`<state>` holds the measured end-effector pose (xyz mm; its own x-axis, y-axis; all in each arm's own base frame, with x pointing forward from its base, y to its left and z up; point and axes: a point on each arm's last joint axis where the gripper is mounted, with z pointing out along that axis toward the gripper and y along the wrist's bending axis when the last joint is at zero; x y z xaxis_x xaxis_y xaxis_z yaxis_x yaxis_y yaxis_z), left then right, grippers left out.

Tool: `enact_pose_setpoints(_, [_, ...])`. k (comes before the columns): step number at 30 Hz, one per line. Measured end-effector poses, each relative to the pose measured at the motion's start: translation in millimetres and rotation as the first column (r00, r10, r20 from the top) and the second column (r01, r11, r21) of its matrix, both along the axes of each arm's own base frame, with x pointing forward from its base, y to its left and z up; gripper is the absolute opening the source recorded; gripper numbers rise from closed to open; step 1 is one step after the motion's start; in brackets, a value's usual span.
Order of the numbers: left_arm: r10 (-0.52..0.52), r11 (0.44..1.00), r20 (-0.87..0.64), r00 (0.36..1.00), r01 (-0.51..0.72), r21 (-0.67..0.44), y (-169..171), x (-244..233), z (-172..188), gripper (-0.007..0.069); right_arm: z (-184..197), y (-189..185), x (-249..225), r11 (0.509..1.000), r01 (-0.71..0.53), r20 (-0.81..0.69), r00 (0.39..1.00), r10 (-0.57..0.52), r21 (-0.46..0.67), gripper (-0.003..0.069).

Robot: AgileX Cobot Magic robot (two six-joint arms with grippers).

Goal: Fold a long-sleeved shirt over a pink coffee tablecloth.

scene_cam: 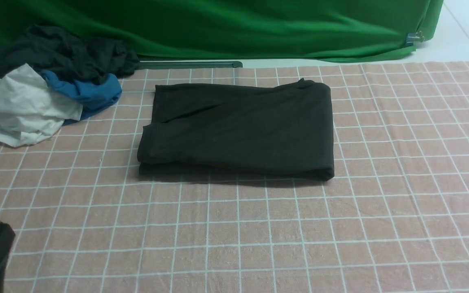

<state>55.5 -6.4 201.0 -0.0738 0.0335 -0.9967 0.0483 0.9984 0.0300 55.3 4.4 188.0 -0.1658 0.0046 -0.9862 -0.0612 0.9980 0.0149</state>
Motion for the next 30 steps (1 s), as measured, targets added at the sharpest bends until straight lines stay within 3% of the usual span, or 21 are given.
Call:
enact_pose_setpoints(8, [0.039, 0.999, -0.063, 0.997, -0.040, -0.017, 3.9, 0.2, -9.5, 0.0018, 0.0, 0.0, 0.0, 1.000, 0.000, 0.000, 1.000, 0.000, 0.000, 0.0140])
enact_pose_setpoints(13, [-0.026, 1.000, -0.072, 0.997, 0.026, 0.006, 0.8, -0.2, -10.6, 0.0018, 0.0, 0.0, 0.0, 1.000, 0.000, 0.000, 1.000, 0.000, 0.000, 0.0158])
enact_pose_setpoints(30, [-0.030, 1.000, -0.073, 0.997, 0.029, -0.006, 0.5, -0.2, -10.6, 0.0018, 0.0, 0.0, 0.0, 1.000, 0.000, 0.000, 1.000, 0.000, 0.000, 0.0215])
